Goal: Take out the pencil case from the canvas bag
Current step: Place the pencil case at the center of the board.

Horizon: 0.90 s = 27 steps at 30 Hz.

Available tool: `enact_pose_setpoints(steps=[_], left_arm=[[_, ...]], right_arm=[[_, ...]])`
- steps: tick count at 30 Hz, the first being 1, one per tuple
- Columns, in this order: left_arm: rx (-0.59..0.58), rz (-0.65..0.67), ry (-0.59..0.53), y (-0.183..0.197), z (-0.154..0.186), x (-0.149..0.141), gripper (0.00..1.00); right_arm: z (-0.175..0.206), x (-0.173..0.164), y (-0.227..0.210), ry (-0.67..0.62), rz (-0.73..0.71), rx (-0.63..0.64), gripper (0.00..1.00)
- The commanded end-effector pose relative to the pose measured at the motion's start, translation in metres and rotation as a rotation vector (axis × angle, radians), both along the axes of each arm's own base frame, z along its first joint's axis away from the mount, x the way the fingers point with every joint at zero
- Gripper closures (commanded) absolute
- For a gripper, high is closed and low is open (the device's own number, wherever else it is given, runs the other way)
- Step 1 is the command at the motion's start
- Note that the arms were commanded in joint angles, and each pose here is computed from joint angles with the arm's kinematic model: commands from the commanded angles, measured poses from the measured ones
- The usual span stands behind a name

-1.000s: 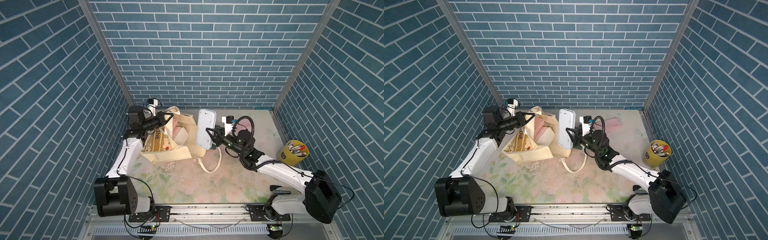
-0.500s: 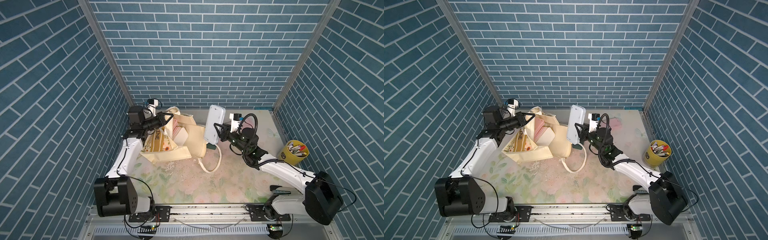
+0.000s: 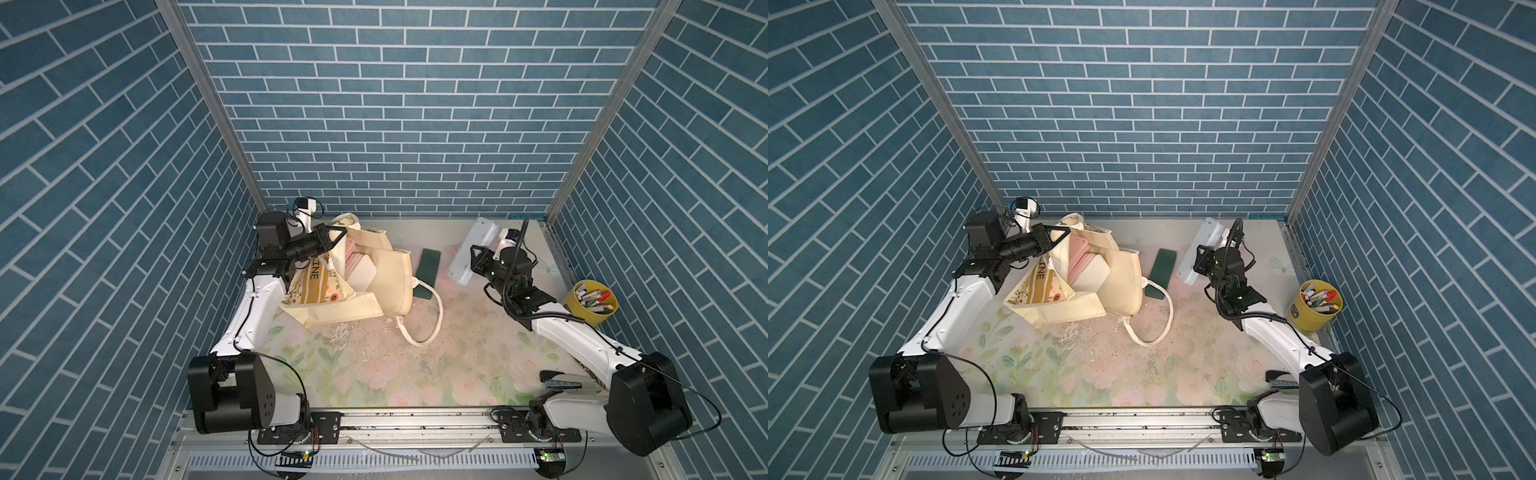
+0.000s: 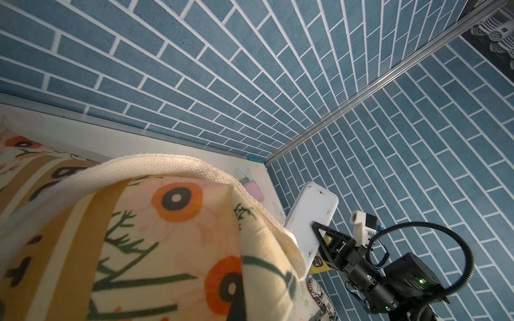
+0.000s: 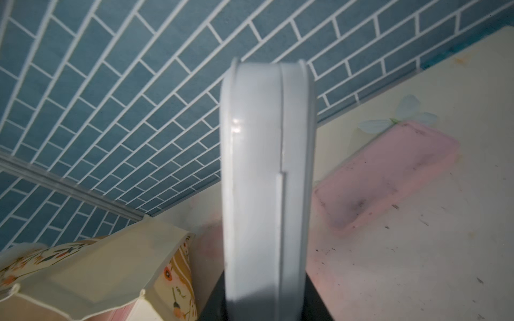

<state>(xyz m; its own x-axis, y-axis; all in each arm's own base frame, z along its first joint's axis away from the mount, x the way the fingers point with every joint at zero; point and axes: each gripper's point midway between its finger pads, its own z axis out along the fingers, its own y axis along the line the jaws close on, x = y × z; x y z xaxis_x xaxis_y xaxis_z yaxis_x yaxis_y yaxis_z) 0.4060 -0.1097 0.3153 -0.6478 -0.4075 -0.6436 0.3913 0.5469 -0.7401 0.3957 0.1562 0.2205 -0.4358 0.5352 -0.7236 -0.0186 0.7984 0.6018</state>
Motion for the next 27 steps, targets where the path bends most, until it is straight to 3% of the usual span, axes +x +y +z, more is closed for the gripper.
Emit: enact_pose_setpoints(steps=[1,15,22,27], left_arm=[[0.007,-0.011,-0.091,0.000,0.027,-0.002,1.00],[0.006,-0.008,-0.078,0.000,0.023,0.000,1.00],[0.006,-0.007,-0.070,0.000,0.021,0.001,1.00],[0.007,-0.007,-0.075,0.000,0.022,0.000,1.00]], right_arm=[[-0.046,-0.003,-0.015,0.175,-0.070,0.070,1.00],[-0.118,0.001,-0.036,0.414,-0.200,0.184,1.00],[-0.136,0.002,-0.040,0.474,-0.222,0.234,1.00],[-0.141,-0.001,-0.040,0.492,-0.226,0.234,0.90]])
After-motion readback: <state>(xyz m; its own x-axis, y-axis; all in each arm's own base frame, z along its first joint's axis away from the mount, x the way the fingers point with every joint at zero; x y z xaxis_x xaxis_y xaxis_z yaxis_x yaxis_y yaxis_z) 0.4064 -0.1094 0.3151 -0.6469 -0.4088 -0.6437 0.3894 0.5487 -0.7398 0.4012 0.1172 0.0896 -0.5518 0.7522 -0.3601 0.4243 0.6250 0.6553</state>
